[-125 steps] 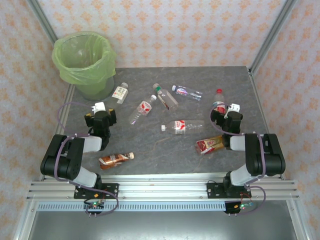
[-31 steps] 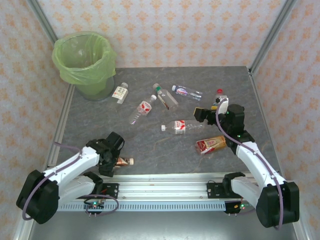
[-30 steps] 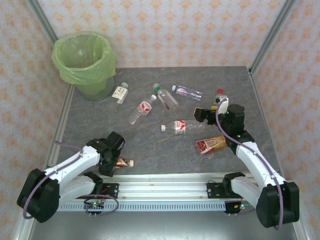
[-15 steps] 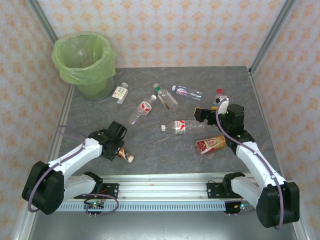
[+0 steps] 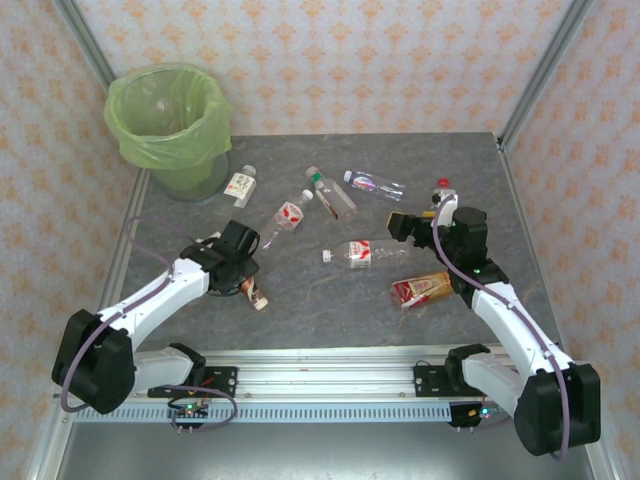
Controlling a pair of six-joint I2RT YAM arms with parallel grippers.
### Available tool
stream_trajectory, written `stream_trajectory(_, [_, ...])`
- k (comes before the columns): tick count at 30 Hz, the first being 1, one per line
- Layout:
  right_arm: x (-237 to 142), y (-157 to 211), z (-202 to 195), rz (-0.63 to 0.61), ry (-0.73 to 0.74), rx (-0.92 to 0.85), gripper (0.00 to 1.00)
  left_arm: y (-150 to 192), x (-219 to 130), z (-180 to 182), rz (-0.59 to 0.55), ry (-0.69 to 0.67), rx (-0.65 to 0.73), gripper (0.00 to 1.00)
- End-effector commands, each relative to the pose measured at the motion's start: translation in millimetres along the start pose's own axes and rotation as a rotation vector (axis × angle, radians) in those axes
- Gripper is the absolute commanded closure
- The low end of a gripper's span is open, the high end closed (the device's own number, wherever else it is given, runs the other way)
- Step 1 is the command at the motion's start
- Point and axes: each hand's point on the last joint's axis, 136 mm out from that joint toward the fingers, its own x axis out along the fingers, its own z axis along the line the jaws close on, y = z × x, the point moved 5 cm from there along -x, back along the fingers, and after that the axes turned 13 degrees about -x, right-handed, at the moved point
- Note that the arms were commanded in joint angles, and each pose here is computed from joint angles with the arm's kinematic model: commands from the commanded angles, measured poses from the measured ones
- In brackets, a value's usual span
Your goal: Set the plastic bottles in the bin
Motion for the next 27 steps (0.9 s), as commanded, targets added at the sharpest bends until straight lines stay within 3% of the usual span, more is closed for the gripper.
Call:
stream_trajectory(1, [-6, -28, 3, -0.098, 0.017, -0.003, 0.01, -15, -22, -7, -0.085, 0.025, 0.076, 0.62])
stream_trajectory(2, [-6, -30, 3, -0.105, 0.017, 0.0, 0.01, -18, -25, -6, -0.096, 0.013, 0.079, 0.64])
stream_trajectory(5, [-5, -35, 2, -0.129, 0.017, 0.014, 0.01, -26, -35, -9, -0.14, 0.006, 0.079, 0.93])
stream_trajectory(7, [-3, -37, 2, -0.143, 0.014, 0.026, 0.01, -29, -40, -17, -0.147, 0.027, 0.089, 1.0])
stream_trajectory(20, [11, -50, 40, -0.144, -0.109, 0.001, 0.01, -62, -87, -87, -0.268, 0.232, 0.158, 1.0])
stream_trajectory(27, [32, -54, 74, -0.112, -0.177, -0.085, 0.01, -82, -115, -154, -0.328, 0.347, 0.291, 1.0])
